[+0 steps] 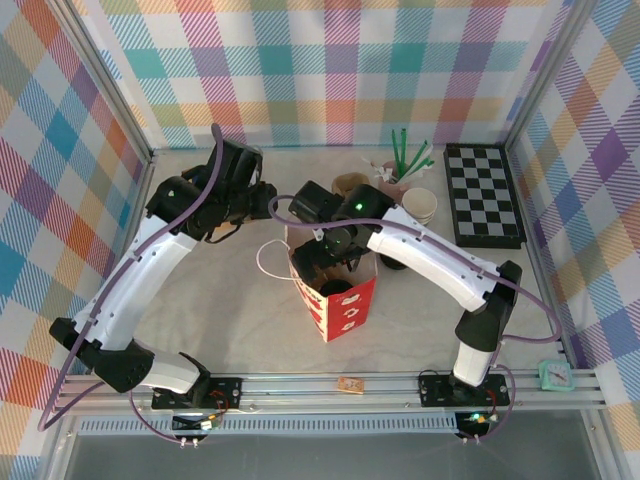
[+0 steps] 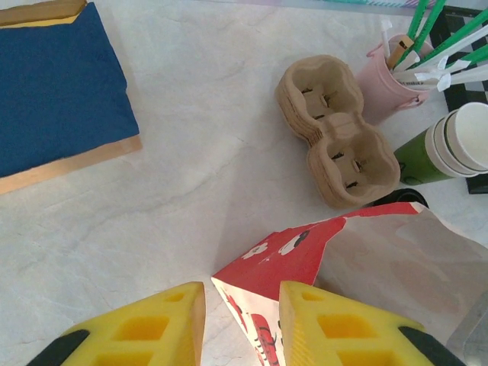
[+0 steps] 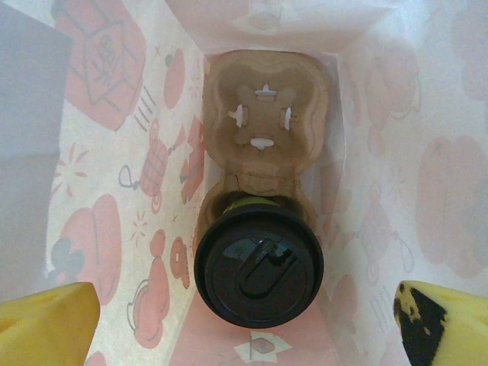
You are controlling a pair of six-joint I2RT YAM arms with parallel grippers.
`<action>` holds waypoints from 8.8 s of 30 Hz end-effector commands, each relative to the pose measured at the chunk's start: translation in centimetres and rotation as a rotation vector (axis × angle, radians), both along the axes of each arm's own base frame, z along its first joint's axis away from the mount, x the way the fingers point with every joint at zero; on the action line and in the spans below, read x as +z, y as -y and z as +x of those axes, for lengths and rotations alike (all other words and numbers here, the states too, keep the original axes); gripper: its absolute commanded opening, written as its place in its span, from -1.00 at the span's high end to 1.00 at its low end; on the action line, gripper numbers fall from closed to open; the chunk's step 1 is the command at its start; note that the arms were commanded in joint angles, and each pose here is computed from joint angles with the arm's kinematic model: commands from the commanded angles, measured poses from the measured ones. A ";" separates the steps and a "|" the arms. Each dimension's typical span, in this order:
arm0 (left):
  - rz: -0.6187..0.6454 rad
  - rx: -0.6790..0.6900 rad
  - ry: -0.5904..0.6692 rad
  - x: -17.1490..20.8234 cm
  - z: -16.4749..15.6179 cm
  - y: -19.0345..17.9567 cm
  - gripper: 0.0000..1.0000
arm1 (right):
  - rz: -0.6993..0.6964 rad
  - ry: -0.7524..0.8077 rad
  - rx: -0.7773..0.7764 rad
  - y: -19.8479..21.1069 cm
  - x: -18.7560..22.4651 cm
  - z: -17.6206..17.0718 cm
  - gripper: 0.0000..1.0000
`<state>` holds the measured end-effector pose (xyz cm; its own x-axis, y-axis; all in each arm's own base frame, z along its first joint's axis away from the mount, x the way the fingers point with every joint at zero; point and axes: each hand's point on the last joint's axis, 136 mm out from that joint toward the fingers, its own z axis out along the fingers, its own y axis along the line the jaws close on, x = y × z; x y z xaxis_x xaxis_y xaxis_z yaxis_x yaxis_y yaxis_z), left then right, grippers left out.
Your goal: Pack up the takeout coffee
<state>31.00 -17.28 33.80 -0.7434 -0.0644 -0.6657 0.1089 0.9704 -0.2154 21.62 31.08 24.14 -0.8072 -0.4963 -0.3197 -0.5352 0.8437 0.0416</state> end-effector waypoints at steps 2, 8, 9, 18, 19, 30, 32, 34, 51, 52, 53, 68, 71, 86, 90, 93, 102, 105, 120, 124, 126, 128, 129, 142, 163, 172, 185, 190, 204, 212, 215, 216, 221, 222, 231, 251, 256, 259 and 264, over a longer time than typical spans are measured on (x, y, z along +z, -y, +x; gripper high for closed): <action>0.000 -0.003 0.034 1.6 -0.8 -0.6 0.34 | 0.015 0.030 0.016 0.6 1.9 -0.5 -0.98; -0.008 0.000 0.049 2.3 -1.3 -1.0 0.30 | 0.033 0.034 0.025 0.5 2.4 -0.7 -0.98; -0.009 0.001 0.053 2.4 -1.3 -1.1 0.30 | 0.037 0.033 0.027 0.4 2.4 -0.8 -0.98; -0.020 0.013 0.072 3.1 -1.9 -1.7 0.21 | 0.047 0.045 0.030 0.6 3.0 -0.9 -0.98; -0.021 0.014 0.074 3.2 -2.0 -1.7 0.20 | 0.048 0.047 0.026 0.6 3.0 -0.9 -0.98; -0.035 0.015 0.091 3.8 -2.5 -2.1 0.17 | 0.082 0.093 0.030 0.6 4.5 -0.9 -0.98; -0.039 0.013 0.095 3.9 -2.7 -2.1 0.16 | 0.094 0.109 0.031 0.6 5.0 -0.8 -0.98; -0.039 0.015 0.098 4.0 -2.7 -2.2 0.14 | 0.107 0.125 0.036 0.6 5.4 -0.8 -0.98; -0.064 0.016 0.126 5.1 -3.7 -2.9 -0.01 | 0.246 0.218 0.029 0.9 9.1 -1.4 -0.98; -0.065 0.016 0.128 5.1 -3.8 -2.9 -0.01 | 0.253 0.217 0.026 1.0 9.2 -1.4 -0.98; -0.065 0.017 0.129 5.2 -3.8 -3.0 -0.02 | 0.260 0.219 0.023 1.0 9.4 -1.5 -0.98; -0.058 0.010 0.142 5.9 -5.1 -3.9 -0.07 | 0.417 0.291 0.030 2.6 12.7 -2.8 -0.98; -0.060 0.008 0.144 5.7 -5.3 -4.1 -0.07 | 0.430 0.297 0.056 3.0 13.3 -3.2 -0.98; -0.100 0.005 0.157 4.5 -6.7 -4.6 -0.10 | 0.522 0.332 0.116 5.1 14.1 -5.3 -0.98; -0.105 0.014 0.162 4.3 -6.9 -4.9 -0.11 | 0.511 0.333 0.108 5.5 14.0 -5.3 -0.98; -0.106 0.017 0.164 4.1 -7.1 -5.0 -0.11 | 0.534 0.351 0.106 5.7 14.2 -5.4 -0.98; -0.096 0.030 0.153 3.1 -7.6 -5.6 -0.12 | 0.666 0.468 0.091 8.1 16.6 -6.2 -0.98; -0.094 0.034 0.148 2.9 -7.6 -5.7 -0.12 | 0.566 0.476 0.024 9.8 16.1 -5.4 -0.98; -0.087 0.031 0.169 1.7 -8.5 -6.4 -0.12 | 0.126 0.717 -0.166 14.5 15.5 0.7 -0.98; -0.100 0.021 0.169 1.1 -8.9 -6.4 -0.12 | 0.181 0.661 -0.169 14.5 15.6 1.1 -0.98; -0.107 0.013 0.150 0.5 -9.2 -6.3 -0.12 | 0.200 0.624 -0.197 14.9 15.5 1.7 -0.98; -0.109 0.021 0.137 -0.2 -9.4 -6.4 -0.12 | 0.205 0.600 -0.228 15.4 15.5 2.3 -0.98; -0.113 0.027 0.136 -0.5 -9.6 -6.6 -0.12 | 0.209 0.583 -0.240 15.7 15.4 2.6 -0.98; -0.128 0.039 0.131 -1.9 -11.1 -7.6 -0.13 | 0.290 0.463 -0.338 17.4 15.1 6.9 -0.98; -0.150 0.045 0.125 -4.1 -11.9 -7.9 -0.13 | 0.335 0.280 -0.584 22.9 10.0 15.4 -0.98; -0.139 0.056 0.122 -4.8 -12.1 -8.3 -0.13 | 0.317 0.218 -0.711 26.1 7.6 18.0 -0.98; -0.120 0.063 0.123 -5.1 -12.0 -8.6 -0.14 | 0.327 0.228 -0.819 29.4 6.6 20.4 -0.99; -0.108 0.065 0.121 -5.2 -11.8 -8.6 -0.14 | 0.308 0.193 -0.831 29.8 5.1 21.3 -0.97; -0.121 0.067 0.113 -5.5 -11.6 -8.3 -0.14 | 0.336 0.140 -0.848 29.9 2.5 24.1 -0.76; -0.133 0.076 0.104 -6.1 -11.4 -8.1 -0.14 | 0.367 0.108 -0.845 29.3 1.4 25.5 -0.60; -0.133 0.077 0.101 -6.2 -11.4 -8.0 -0.14 | 0.373 0.094 -0.842 29.2 0.9 25.9 -0.47; -0.126 0.080 0.098 -6.2 -11.4 -8.1 -0.14 | 0.375 0.092 -0.842 29.1 0.8 26.0 -0.43; -0.129 0.084 0.111 -5.9 -11.2 -8.2 -0.14 | 0.370 0.090 -0.843 29.2 0.5 26.3 -0.25; -0.129 0.083 0.112 -5.8 -11.2 -8.2 -0.14 | 0.370 0.090 -0.845 29.2 0.4 26.5 -0.23; -0.099 0.079 0.128 -5.1 -10.9 -8.3 -0.14 | 0.416 0.061 -0.852 28.6 -0.3 28.0 -0.12; -0.086 0.080 0.119 -5.3 -10.7 -8.3 -0.14 | 0.438 0.016 -0.847 27.2 -2.7 30.2 0.08; -0.076 0.086 0.119 -5.4 -10.7 -8.5 -0.14 | 0.433 0.017 -0.845 27.0 -3.0 30.5 0.11; -0.072 0.087 0.118 -5.5 -10.7 -8.6 -0.14 | 0.434 0.012 -0.841 26.8 -3.2 30.8 0.17; -0.067 0.090 0.120 -5.4 -10.7 -8.7 -0.14 | 0.430 0.006 -0.833 26.3 -3.7 31.0 0.21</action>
<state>19.97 -8.77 26.93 -0.6820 -0.1752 -0.7101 0.0414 0.9601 -0.2767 52.11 3.81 20.57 -0.8432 0.4084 -0.3496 0.2462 0.8714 0.4243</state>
